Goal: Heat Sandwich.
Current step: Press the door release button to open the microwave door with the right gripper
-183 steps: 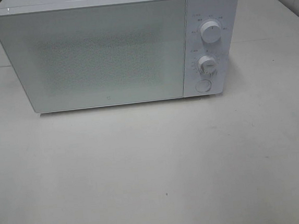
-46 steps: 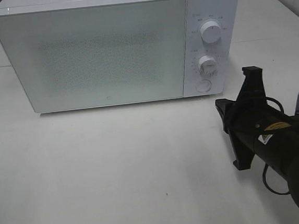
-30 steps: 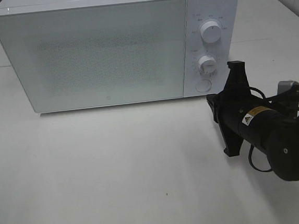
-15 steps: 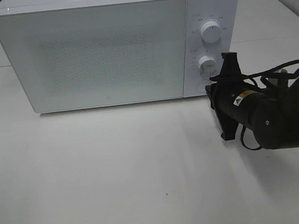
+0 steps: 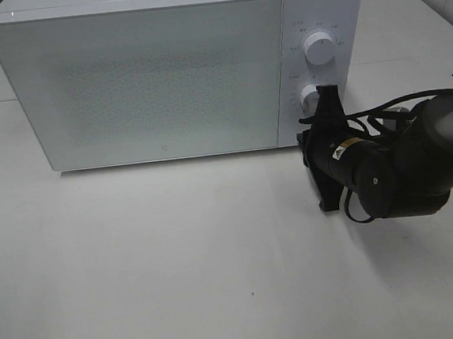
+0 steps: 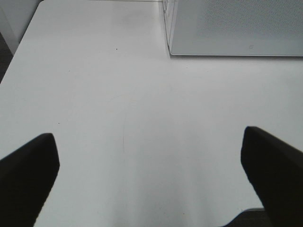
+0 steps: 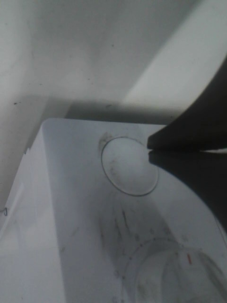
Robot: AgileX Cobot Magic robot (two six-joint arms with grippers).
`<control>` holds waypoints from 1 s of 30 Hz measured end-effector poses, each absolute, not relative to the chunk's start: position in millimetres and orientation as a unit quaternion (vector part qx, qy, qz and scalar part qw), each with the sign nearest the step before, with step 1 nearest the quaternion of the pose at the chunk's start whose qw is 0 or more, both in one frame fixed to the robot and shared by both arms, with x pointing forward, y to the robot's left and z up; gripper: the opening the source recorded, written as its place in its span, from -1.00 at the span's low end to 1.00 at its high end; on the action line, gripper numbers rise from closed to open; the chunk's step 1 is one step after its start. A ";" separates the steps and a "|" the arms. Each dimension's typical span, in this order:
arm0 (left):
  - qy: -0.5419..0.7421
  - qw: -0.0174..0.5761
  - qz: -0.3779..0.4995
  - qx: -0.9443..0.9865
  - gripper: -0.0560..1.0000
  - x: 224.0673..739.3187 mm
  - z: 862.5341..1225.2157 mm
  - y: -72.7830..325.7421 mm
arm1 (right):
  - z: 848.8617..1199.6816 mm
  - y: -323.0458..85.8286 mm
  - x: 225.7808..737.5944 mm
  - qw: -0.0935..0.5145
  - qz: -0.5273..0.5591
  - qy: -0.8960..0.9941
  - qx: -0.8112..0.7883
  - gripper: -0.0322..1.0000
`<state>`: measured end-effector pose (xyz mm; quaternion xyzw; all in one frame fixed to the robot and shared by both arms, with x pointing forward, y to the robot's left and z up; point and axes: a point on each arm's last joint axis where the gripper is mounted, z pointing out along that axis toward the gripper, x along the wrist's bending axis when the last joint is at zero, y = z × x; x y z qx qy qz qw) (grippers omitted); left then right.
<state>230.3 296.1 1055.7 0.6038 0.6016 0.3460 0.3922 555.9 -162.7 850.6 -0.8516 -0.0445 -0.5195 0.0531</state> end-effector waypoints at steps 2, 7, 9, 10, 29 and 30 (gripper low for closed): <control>0.602 0.392 0.346 0.604 0.98 230.3 1055.7 296.1 | 849.6 -162.7 556.7 0.052 -0.519 -0.042 -0.852 -0.92; 0.602 0.392 0.346 0.604 0.98 230.3 1055.7 296.1 | 851.2 -161.2 564.8 0.041 -0.536 -0.040 -0.842 -0.92; 0.602 0.392 0.346 0.604 0.98 230.3 1055.7 296.1 | 850.8 -161.2 566.7 0.036 -0.539 -0.040 -0.841 -0.92; 0.602 0.392 0.346 0.604 0.98 230.3 1055.7 296.1 | 849.3 -161.4 567.1 0.034 -0.539 -0.039 -0.841 -0.92; 0.602 0.392 0.346 0.604 0.98 230.3 1055.7 296.1 | 846.3 -165.3 572.6 0.018 -0.549 -0.021 -0.835 -0.92; 0.602 0.392 0.346 0.604 0.98 230.3 1055.7 296.1 | 846.3 -165.3 572.6 0.018 -0.549 -0.021 -0.835 -0.92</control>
